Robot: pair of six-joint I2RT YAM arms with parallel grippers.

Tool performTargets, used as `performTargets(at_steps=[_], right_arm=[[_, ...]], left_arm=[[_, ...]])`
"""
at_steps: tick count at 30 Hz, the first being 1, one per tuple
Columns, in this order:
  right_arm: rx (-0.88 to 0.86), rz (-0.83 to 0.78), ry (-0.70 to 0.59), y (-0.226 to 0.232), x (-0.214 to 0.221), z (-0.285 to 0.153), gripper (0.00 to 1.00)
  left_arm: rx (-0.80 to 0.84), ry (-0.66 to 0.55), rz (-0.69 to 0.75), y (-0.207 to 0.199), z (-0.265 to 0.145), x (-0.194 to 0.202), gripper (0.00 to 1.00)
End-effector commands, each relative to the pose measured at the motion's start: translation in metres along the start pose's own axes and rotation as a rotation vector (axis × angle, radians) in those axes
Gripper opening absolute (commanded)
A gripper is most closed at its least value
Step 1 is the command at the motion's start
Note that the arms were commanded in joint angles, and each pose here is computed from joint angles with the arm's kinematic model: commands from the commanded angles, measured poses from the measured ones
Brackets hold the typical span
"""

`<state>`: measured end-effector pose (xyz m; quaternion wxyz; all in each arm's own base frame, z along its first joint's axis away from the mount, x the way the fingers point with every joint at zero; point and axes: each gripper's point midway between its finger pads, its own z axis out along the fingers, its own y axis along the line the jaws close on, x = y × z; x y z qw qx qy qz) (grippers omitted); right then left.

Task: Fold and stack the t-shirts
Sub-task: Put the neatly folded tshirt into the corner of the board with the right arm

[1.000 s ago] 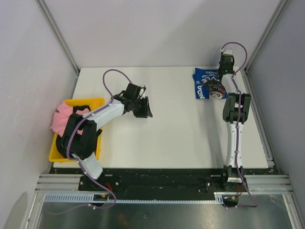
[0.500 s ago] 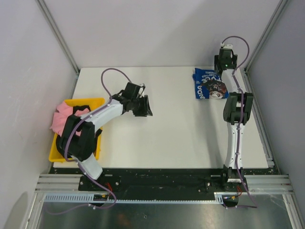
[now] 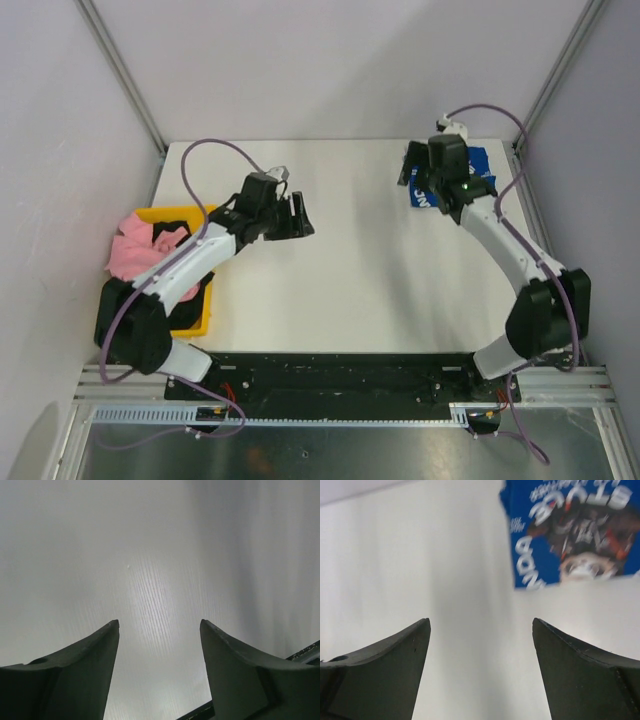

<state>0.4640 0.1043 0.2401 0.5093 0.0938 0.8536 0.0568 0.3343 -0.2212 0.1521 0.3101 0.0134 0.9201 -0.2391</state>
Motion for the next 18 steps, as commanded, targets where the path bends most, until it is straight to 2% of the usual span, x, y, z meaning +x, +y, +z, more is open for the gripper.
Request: performTargets(at_steps=[1,3,5,11,18], right_arm=[[-0.061,0.12,0.087,0.021,0.049,-0.046,0.88],[-0.103,0.137,0.111,0.027,0.067,-0.067,0.88],[-0.131,0.156,0.124,0.026,0.082,-0.084,0.89],[-0.157,0.176,0.129,0.016,0.1,-0.111,0.97],[-0.155,0.181,0.141,0.014,0.103,-0.113,0.99]], left_arm=[[-0.026,-0.113,0.051,0.004,-0.031,-0.006,0.76],[-0.029,-0.126,0.054,0.005,-0.038,0.001,0.9],[-0.022,-0.138,0.059,0.006,-0.046,0.008,0.97],[-0.049,-0.204,0.073,0.015,-0.067,0.019,0.99],[-0.062,-0.235,0.084,0.018,-0.074,0.016,0.99]])
